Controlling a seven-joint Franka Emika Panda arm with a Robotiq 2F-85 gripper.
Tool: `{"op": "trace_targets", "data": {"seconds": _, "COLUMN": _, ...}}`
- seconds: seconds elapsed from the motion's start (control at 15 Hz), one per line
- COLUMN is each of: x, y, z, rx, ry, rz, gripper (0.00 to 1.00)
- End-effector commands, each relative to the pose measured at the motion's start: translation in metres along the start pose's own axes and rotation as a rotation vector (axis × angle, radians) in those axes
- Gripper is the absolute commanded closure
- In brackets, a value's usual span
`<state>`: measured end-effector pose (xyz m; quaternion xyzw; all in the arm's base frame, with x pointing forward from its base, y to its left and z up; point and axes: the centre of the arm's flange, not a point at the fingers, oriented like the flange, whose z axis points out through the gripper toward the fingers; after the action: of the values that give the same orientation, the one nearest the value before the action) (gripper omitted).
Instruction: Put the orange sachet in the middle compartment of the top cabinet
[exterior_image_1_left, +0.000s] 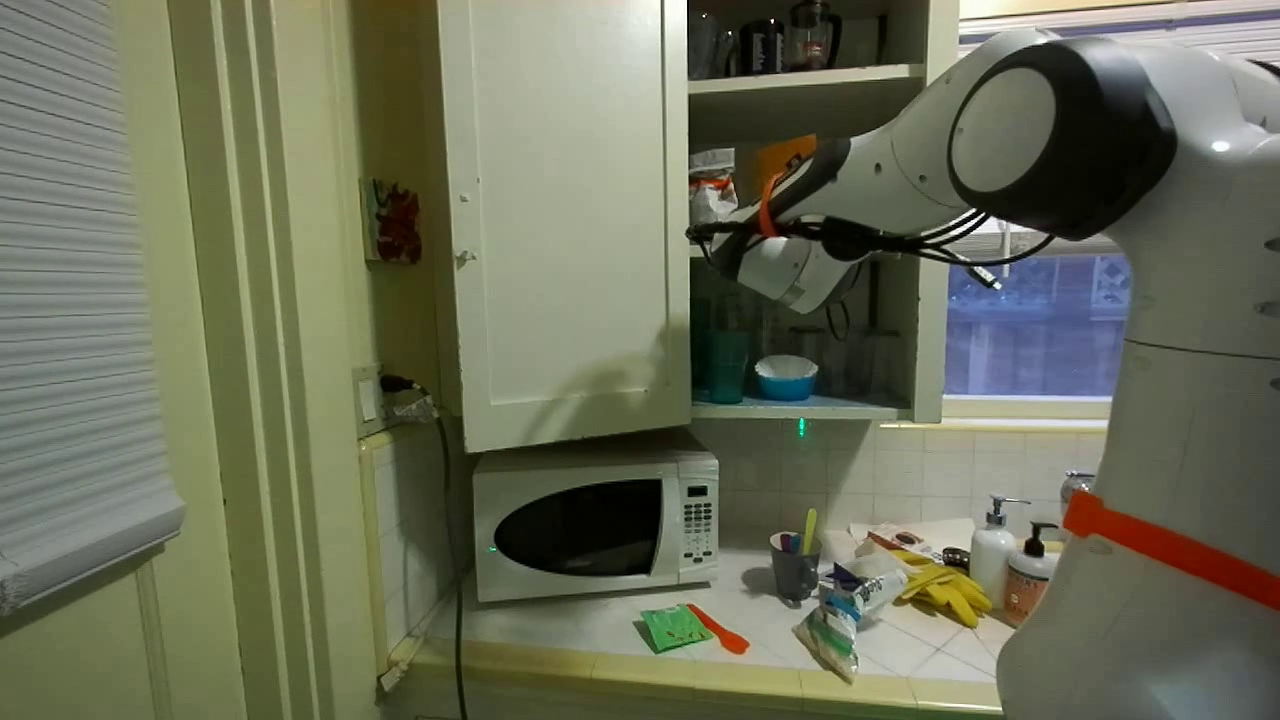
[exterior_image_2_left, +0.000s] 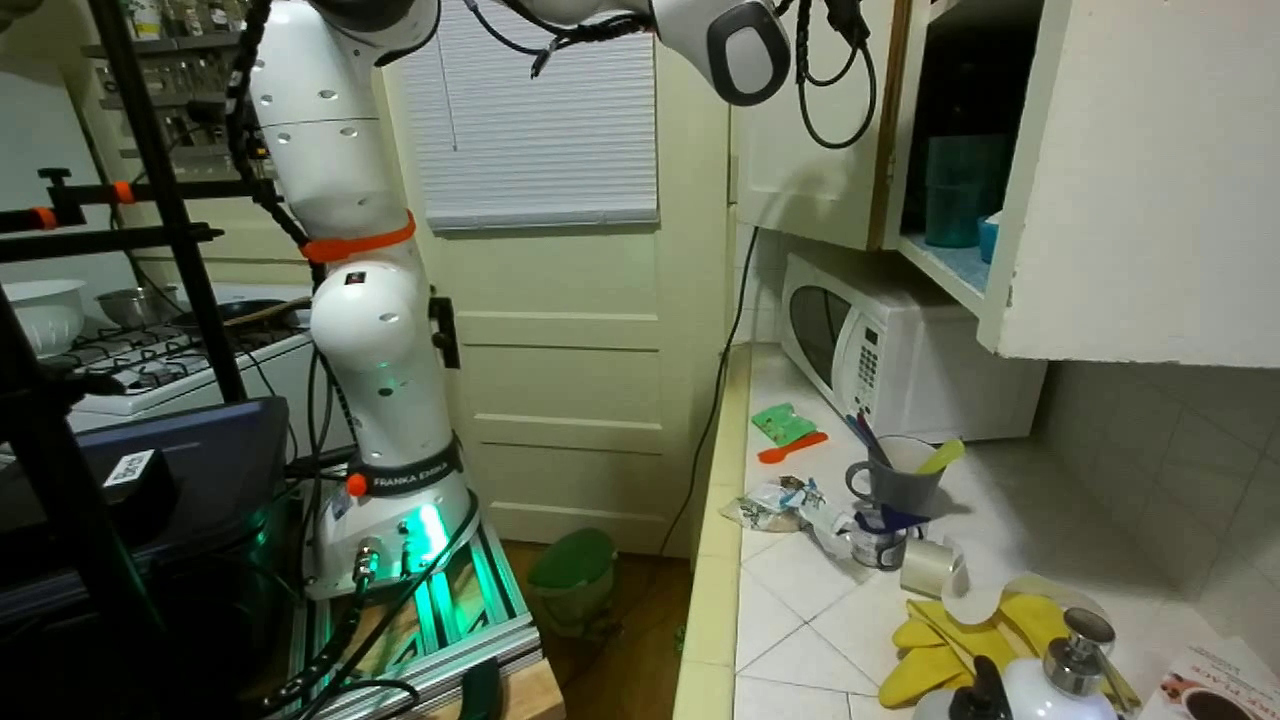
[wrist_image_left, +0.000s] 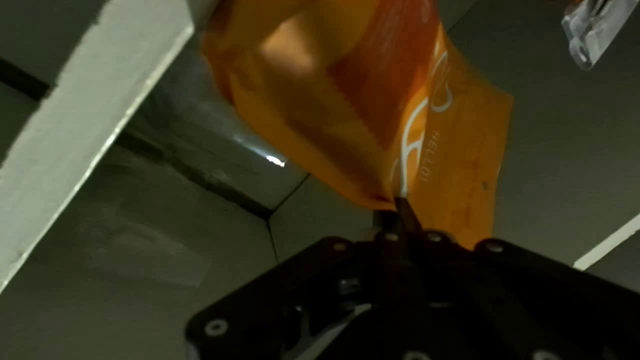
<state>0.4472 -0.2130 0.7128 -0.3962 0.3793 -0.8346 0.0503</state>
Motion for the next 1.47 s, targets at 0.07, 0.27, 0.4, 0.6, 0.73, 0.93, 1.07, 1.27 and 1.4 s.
{"op": "trace_targets", "data": {"seconds": 0.07, "x": -0.014, "y": -0.005, "z": 0.027, "rx": 0.051, "ry": -0.024, "rz": 0.001, "gripper": 1.00}}
{"op": "trace_targets", "data": {"seconds": 0.27, "x": -0.028, "y": -0.005, "z": 0.034, "rx": 0.066, "ry": -0.055, "rz": -0.034, "gripper": 1.00}}
{"op": "trace_targets", "data": {"seconds": 0.4, "x": -0.035, "y": -0.004, "z": 0.039, "rx": 0.062, "ry": -0.077, "rz": -0.043, "gripper": 1.00}}
{"op": "trace_targets", "data": {"seconds": 0.6, "x": -0.037, "y": -0.001, "z": 0.046, "rx": 0.049, "ry": -0.102, "rz": -0.046, "gripper": 1.00}}
{"op": "trace_targets", "data": {"seconds": 0.73, "x": -0.036, "y": 0.000, "z": 0.050, "rx": 0.045, "ry": -0.116, "rz": -0.053, "gripper": 1.00}}
{"op": "trace_targets", "data": {"seconds": 0.93, "x": -0.029, "y": -0.003, "z": 0.047, "rx": 0.048, "ry": -0.123, "rz": -0.069, "gripper": 0.73}}
{"op": "trace_targets", "data": {"seconds": 1.07, "x": -0.018, "y": -0.008, "z": 0.031, "rx": 0.055, "ry": -0.112, "rz": -0.078, "gripper": 0.60}}
{"op": "trace_targets", "data": {"seconds": 1.27, "x": 0.004, "y": -0.020, "z": 0.000, "rx": 0.095, "ry": -0.089, "rz": -0.056, "gripper": 0.37}}
{"op": "trace_targets", "data": {"seconds": 1.4, "x": 0.024, "y": -0.030, "z": -0.026, "rx": 0.117, "ry": -0.058, "rz": -0.051, "gripper": 0.21}}
